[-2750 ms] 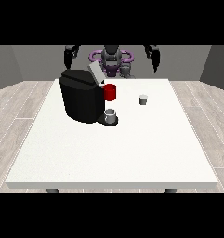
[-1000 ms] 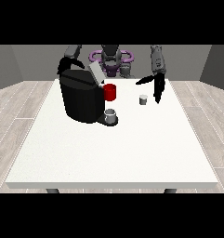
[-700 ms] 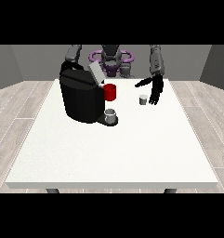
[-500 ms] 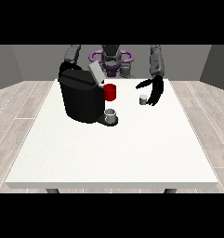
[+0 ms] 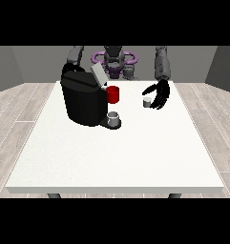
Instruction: Insert the coffee pod into the coffee machine and close the lid
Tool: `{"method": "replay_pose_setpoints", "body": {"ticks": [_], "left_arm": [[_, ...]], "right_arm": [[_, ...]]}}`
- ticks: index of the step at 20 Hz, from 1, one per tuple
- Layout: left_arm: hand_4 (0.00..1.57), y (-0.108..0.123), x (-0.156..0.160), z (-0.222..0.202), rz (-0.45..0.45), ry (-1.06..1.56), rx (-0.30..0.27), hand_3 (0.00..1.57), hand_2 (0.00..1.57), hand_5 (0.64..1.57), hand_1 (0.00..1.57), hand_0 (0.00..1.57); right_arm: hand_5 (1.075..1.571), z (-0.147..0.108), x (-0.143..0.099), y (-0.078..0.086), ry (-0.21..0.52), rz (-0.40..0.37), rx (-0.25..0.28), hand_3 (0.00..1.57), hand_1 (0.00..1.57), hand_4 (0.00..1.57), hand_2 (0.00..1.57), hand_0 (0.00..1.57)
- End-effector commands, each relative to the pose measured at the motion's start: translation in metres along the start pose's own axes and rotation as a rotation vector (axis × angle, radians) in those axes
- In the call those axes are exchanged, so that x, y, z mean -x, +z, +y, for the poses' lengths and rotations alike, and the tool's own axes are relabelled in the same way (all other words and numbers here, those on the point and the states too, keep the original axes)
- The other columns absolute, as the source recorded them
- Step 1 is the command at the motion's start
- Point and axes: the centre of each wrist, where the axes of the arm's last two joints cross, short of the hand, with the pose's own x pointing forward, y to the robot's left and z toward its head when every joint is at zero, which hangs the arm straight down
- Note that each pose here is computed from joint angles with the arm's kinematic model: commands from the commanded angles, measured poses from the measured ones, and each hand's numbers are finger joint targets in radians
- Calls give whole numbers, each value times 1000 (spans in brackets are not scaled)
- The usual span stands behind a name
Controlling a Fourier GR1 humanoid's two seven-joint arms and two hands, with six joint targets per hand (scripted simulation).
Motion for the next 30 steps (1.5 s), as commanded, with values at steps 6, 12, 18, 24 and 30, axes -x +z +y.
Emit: {"method": "replay_pose_setpoints", "body": {"ticks": [6,12,18,24,30], "left_arm": [[351,2,18,-18,-24,-80,-119,692,917,1571,775,775],[286,-14,-3,5,-56,-161,-160,867,1095,1571,987,987],[412,-15,-2,-4,-97,-232,-122,1183,1286,1571,1174,1174],[632,-30,-45,14,-226,-204,-31,1410,1470,1571,1477,1477],[557,-36,-60,46,-279,-152,-68,1337,1362,1571,1289,1289]], "right_arm": [[1571,11,-4,14,-11,6,-3,0,0,487,0,0],[1571,-11,1,3,-27,-37,-30,0,0,492,0,0],[1571,-10,-2,-11,-34,-43,21,0,0,487,0,0],[1571,-3,22,3,-35,51,34,0,0,430,0,0],[1571,-3,28,8,-64,48,7,0,0,505,0,0]]}}
